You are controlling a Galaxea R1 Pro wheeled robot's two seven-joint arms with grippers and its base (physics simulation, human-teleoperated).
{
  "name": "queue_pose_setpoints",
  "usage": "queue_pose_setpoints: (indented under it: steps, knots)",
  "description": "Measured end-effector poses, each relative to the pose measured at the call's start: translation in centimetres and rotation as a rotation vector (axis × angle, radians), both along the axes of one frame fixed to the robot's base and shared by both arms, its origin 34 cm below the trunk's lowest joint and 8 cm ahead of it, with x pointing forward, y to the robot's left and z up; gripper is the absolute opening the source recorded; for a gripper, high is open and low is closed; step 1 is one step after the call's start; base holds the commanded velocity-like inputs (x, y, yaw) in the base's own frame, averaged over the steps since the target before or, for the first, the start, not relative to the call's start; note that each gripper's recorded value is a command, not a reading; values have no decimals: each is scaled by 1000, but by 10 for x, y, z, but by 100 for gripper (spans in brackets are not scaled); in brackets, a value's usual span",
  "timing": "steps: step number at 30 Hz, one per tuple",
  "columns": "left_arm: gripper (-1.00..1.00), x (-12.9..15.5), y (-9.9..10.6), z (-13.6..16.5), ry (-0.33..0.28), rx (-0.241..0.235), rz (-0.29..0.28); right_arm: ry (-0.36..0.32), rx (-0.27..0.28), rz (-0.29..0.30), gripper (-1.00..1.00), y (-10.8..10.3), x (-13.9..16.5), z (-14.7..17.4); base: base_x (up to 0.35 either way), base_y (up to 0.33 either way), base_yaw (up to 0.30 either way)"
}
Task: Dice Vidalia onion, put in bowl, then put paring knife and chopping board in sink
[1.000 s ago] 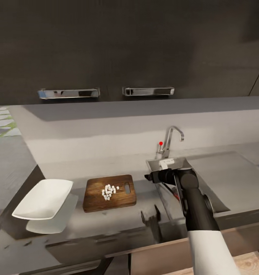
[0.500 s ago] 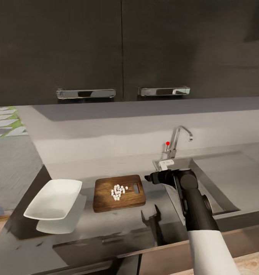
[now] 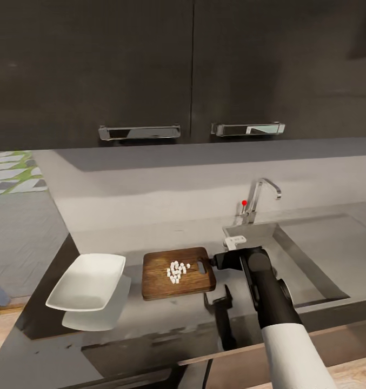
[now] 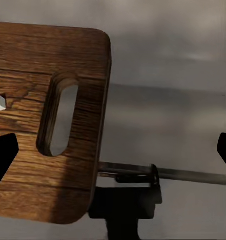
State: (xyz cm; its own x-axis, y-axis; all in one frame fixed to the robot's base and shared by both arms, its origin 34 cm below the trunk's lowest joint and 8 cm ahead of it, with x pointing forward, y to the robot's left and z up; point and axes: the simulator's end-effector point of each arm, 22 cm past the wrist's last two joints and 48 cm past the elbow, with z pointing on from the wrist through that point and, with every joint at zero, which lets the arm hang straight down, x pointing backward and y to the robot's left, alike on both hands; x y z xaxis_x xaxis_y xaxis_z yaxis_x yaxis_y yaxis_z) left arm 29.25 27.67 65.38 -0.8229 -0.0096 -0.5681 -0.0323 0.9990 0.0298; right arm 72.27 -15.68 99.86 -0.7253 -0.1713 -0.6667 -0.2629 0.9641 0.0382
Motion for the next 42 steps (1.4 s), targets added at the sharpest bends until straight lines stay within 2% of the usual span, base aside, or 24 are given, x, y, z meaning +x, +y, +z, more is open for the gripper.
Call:
queue_pose_setpoints:
  steps: [8,18,42]
  knots:
    - [100,0,0,0,0,0,0,0,0,-1,100,0,0,-1,17,0,0]
    - [100,0,0,0,0,0,0,1,1,-3,100,-1,0,-1,177,26,0]
    - [100,-9,0,-5,26,1,0,25,2,-3,100,0,0,-16,3,0,0]
